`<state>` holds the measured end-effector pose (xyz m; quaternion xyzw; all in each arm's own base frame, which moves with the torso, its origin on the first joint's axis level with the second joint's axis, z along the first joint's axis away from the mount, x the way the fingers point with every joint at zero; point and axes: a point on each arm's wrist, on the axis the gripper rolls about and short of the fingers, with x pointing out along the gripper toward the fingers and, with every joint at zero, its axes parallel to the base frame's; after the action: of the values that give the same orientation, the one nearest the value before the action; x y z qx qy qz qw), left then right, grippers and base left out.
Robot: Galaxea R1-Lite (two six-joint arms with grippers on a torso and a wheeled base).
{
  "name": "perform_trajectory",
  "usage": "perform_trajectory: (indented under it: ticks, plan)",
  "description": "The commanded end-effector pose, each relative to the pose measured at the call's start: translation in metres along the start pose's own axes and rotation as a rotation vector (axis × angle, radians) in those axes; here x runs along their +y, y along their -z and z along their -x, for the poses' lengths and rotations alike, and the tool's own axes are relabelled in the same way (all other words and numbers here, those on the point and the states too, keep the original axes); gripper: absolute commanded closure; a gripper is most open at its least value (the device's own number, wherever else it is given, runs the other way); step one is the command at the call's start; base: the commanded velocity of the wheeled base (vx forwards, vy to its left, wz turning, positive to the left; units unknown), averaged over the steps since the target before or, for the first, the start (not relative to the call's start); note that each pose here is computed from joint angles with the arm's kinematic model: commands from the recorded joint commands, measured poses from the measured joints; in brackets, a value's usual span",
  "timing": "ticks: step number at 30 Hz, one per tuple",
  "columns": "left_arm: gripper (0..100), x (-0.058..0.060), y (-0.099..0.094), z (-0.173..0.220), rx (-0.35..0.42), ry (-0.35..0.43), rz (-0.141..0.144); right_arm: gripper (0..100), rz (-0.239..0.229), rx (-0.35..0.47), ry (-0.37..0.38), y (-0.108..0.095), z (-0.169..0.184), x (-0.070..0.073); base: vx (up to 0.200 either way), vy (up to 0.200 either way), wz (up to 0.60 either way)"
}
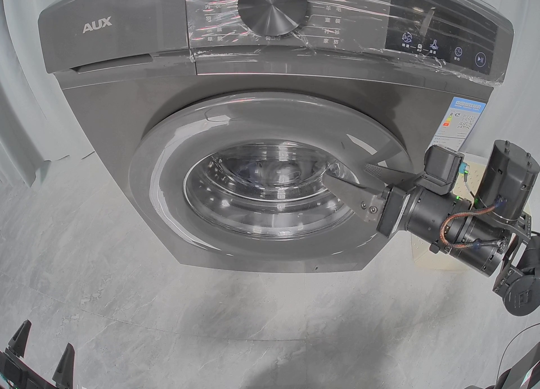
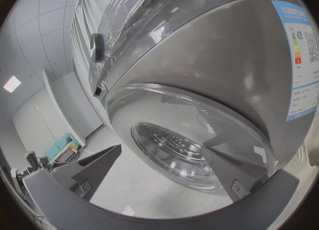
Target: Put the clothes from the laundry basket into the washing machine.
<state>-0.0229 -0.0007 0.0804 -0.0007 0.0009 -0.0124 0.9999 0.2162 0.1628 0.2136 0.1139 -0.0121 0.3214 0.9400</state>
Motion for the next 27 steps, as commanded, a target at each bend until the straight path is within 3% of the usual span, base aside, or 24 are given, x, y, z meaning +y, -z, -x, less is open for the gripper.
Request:
perform_trajectory:
  ticks: [1,9,15,21,26,27]
  plan:
    - [0,0.0,0.005,0.0,0.004,0.0,0.0,0,0.001,0.006,-0.008,0.004,0.008,0.002,0.0,0.0,0.0]
    - [0,0.0,0.005,0.0,0.004,0.0,0.0,0,0.022,0.07,-0.096,0.027,0.079,0.01,0.0,0.0,0.0]
    - [0,0.0,0.005,0.0,0.006,0.0,0.0,0,0.043,-0.009,-0.073,0.019,0.131,0.004,0.0,0.0,0.0]
    - [0,0.0,0.005,0.0,0.006,0.0,0.0,0,0.091,-0.074,0.076,0.014,0.173,-0.014,0.0,0.0,0.0]
    - [0,0.0,0.005,0.0,0.008,0.001,0.0,0,0.117,-0.091,0.168,0.015,0.195,-0.019,0.0,0.0,0.0]
    - [0,0.0,0.005,0.0,0.008,0.001,0.0,0,0.125,-0.1,0.221,0.017,0.207,-0.021,0.0,0.0,0.0]
